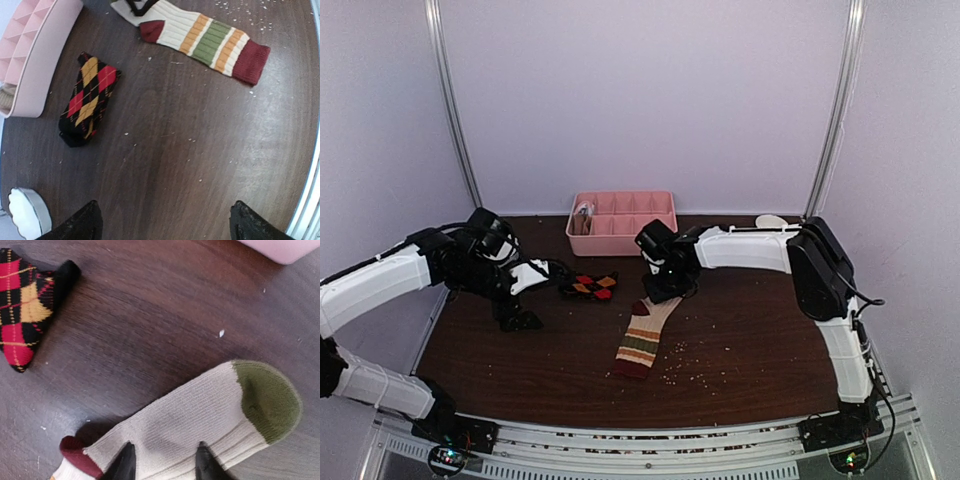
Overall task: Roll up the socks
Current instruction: Move the sock to the center of the board.
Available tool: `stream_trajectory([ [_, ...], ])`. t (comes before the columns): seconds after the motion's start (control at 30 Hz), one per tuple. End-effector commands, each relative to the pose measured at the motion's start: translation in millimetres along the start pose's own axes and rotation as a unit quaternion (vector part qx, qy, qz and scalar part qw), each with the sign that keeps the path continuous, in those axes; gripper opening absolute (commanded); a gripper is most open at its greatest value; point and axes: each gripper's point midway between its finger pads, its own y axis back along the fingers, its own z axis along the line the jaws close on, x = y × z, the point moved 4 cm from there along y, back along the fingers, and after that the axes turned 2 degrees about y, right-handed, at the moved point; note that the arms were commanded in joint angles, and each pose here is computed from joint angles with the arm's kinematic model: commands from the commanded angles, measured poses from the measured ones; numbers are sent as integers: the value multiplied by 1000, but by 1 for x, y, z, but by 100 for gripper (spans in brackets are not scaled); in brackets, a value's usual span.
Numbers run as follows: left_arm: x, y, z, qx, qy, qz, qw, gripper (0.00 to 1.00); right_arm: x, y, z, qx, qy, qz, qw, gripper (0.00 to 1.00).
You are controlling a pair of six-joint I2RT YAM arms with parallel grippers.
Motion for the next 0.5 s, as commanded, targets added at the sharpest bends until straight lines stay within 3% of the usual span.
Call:
stream_trajectory([
  [0.0, -15, -23, -37, 90, -49, 0, 995, 93, -14, 59, 1, -5, 6, -59, 998, 60],
  [0.03, -20, -30, -45, 104, -62, 3, 993, 93, -6, 66, -3, 0, 8, -68, 998, 67],
  [0.1, -30, -47, -63, 128, -86, 7, 988, 93, 6, 90, -12, 4, 3, -109, 994, 98],
  [0.2, -48, -72, -88, 156, -113, 11, 981, 90, 32, 124, -30, 3, -23, -194, 981, 100],
  [0.3, -64, -93, -98, 181, -108, -3, 978, 81, 51, 144, -59, -5, -116, -270, 956, 100],
  [0.37, -69, -101, -101, 195, -103, -12, 975, 77, 64, 138, -67, -32, -142, -259, 955, 100],
  [0.43, -72, -106, -98, 190, -105, -15, 976, 76, 75, 136, -59, -68, -120, -257, 957, 100],
  [0.47, -73, -106, -96, 188, -104, -18, 977, 76, 83, 142, -53, -48, -103, -270, 956, 100],
])
